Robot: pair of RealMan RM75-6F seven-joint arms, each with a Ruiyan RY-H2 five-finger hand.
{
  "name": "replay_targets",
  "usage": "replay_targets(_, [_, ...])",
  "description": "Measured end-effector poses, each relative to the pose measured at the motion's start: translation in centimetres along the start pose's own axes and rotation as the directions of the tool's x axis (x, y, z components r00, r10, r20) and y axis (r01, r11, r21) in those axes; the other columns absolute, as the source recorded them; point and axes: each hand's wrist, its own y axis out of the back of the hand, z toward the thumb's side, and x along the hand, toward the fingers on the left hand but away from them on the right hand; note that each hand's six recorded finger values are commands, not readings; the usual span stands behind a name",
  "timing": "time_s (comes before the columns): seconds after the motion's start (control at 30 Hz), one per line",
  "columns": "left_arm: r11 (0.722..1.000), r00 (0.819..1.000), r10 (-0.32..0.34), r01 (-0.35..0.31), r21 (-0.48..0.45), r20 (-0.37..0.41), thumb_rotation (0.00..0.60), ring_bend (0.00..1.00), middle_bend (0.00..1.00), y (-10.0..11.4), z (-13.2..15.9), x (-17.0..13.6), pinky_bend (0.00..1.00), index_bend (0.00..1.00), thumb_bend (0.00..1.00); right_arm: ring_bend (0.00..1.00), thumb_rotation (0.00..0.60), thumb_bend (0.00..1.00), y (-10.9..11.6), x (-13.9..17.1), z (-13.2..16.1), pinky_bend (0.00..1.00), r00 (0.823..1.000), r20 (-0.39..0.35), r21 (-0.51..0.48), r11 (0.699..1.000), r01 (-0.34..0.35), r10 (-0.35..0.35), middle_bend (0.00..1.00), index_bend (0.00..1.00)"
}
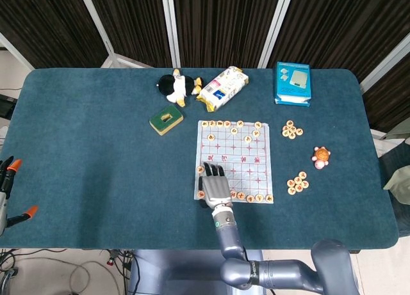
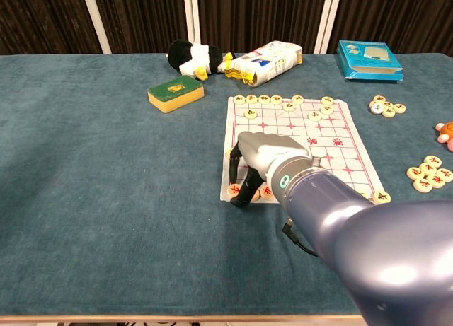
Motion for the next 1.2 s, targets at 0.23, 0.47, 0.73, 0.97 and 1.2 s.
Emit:
replay_targets(0.23, [1.0, 1.0, 0.0, 0.0, -0.001, -0.001, 0.6, 0.0, 0.0, 0.0, 0.0, 0.0, 0.05, 0.0, 0.05, 0.0, 0.6, 0.33, -0.2, 0.0, 0.2, 0.02, 1.0, 0.0, -0.002, 1.0, -0.002, 0.002, 0.0, 0.52])
replay_targets(0.47, [1.0, 1.0, 0.001, -0.001, -0.001, -0.003, 0.6, 0.0, 0.0, 0.0, -0.1, 0.0, 0.05, 0.0, 0.05, 0.0, 0.6, 0.33, -0.2, -0.1, 0.4, 0.02, 1.0, -0.004, -0.002, 1.0, -0.002, 0.002, 0.0, 0.53])
replay_targets(0.73, [1.0, 1.0, -0.002, 0.002, -0.001, -0.004, 0.6, 0.0, 0.0, 0.0, 0.0, 0.0, 0.05, 0.0, 0.05, 0.0, 0.6, 0.33, -0.3, -0.1, 0.3, 0.02, 1.0, 0.002, 0.001, 1.0, -0.008, 0.008, 0.0, 0.53])
replay_targets(0.97, [1.0, 1.0, -0.002, 0.002, -0.002, -0.004, 0.6, 0.0, 0.0, 0.0, 0.0, 0.0, 0.05, 0.0, 0.05, 0.0, 0.6, 0.34, 0.0, -0.1, 0.6, 0.02, 1.0, -0.005, -0.008, 1.0, -0.002, 0.002, 0.0, 0.54])
replay_targets(1.2, [1.0, 1.0, -0.002, 0.002, -0.003, -0.004, 0.6, 0.0, 0.0, 0.0, 0.0, 0.0, 0.05, 0.0, 0.05, 0.0, 0.6, 0.34, 0.8, 0.0, 1.1, 0.02, 1.0, -0.013, -0.016, 1.0, 0.008, -0.008, 0.0, 0.54])
